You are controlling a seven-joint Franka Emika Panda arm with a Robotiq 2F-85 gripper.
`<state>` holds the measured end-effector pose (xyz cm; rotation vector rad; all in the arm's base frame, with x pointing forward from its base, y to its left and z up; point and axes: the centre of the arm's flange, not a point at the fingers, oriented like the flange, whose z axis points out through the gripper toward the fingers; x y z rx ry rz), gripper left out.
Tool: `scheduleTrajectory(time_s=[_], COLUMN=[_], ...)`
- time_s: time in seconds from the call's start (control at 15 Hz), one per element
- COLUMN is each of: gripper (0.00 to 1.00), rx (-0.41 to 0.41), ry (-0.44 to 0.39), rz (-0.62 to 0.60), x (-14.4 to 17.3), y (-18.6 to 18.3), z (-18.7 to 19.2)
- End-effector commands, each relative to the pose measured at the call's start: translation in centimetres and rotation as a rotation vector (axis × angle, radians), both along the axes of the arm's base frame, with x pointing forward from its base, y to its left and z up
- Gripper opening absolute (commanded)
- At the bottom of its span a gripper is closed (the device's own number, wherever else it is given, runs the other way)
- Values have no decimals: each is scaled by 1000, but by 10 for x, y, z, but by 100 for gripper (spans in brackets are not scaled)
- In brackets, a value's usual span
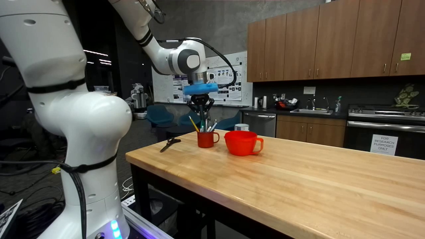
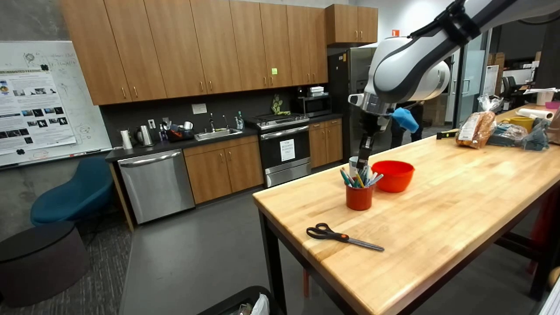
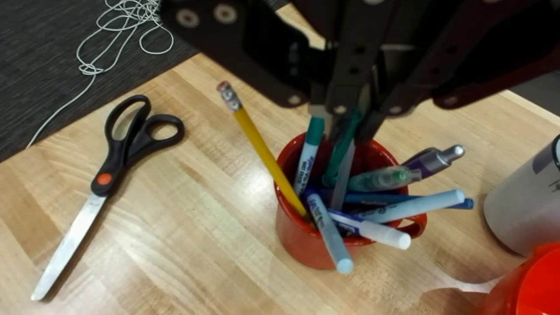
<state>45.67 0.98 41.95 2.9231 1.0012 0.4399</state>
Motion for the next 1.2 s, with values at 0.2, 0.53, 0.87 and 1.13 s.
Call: scheduleTrajectory(time_s=[0.2,0.53,0.87,1.13], gripper=[2,2,2,2], rx=[-40,-34,-41,-57], ry=[0,35,27,-19], rz=[2,10,-15,-59], x=[-15,-27,-35,-31], y=[-10,-21,-31,-59], z=[51,90,116,128])
